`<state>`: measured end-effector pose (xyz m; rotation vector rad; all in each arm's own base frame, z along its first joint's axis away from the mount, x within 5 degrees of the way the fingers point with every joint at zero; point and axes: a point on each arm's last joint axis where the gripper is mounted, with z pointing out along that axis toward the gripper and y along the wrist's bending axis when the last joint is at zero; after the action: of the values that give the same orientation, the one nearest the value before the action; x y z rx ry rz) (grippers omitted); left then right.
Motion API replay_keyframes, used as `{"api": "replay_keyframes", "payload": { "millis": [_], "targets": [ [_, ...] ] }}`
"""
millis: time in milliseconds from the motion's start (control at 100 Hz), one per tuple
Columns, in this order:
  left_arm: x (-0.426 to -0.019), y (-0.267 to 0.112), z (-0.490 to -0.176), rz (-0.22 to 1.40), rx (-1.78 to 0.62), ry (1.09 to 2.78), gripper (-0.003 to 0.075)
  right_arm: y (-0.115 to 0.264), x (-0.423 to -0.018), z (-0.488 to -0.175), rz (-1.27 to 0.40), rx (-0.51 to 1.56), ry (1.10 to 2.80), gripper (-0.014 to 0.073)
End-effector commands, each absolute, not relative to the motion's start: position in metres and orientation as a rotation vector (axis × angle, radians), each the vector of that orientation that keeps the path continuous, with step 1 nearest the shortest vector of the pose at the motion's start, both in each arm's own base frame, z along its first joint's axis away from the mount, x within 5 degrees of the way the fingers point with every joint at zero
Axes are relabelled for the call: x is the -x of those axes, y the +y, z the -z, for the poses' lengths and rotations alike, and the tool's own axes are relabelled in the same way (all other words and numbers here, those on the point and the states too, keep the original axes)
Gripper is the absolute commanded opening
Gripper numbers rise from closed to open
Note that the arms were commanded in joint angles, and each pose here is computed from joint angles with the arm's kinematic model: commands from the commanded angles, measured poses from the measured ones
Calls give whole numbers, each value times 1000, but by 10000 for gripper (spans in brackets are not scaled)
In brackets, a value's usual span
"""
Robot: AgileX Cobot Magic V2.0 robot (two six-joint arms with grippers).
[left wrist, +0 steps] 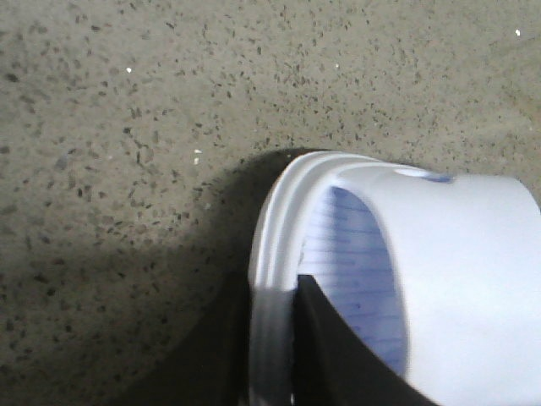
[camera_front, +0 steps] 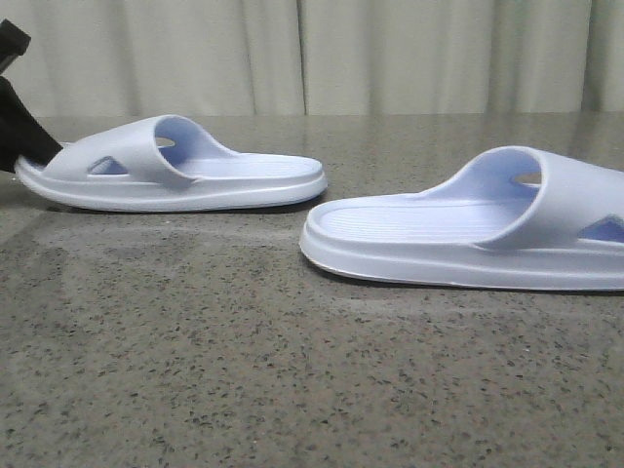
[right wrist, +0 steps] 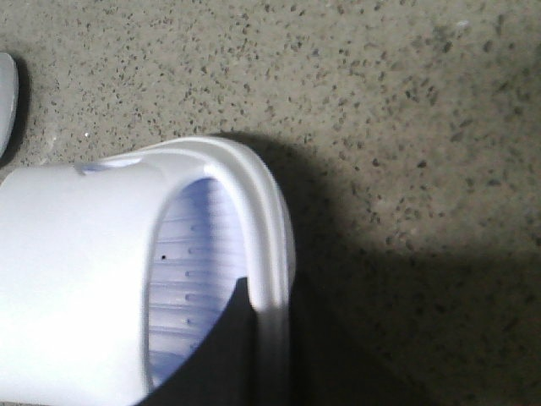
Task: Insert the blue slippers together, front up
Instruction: 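Close each gripper on the toe rim of its blue slipper, then lift both slippers off the table and bring them toward each other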
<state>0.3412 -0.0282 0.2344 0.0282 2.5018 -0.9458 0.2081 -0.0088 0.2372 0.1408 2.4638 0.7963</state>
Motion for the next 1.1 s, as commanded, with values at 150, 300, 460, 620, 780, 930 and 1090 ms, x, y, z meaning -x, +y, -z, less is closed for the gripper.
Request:
{"api": "replay_keyframes", "payload": {
  "millis": [150, 300, 460, 620, 780, 930, 1090],
  "targets": [
    [-329, -11, -276, 970, -43, 2393, 15, -9, -216, -260, -830, -117, 2369, -104],
    [-317, 6, -291, 972, -35, 2371, 15, -7, -217, -277, -846, -123, 2285, -104],
    [-308, 14, -303, 992, -19, 2331, 15, -4, -213, -300, -873, -112, 2169, -104],
    [-303, 8, -311, 1104, -43, 2303, 15, 2, -209, -315, -958, -77, 2054, -104],
    [-300, 3, -315, 1191, -68, 2280, 15, 7, -209, -324, -1049, -59, 1961, -104],
    [-299, -1, -321, 1290, -77, 2225, 15, 7, -209, -325, -1055, -56, 1954, -104],
    [-299, -6, -322, 1312, -87, 2217, 15, 6, -214, -325, -1083, -67, 1921, -104]
  ]
}}
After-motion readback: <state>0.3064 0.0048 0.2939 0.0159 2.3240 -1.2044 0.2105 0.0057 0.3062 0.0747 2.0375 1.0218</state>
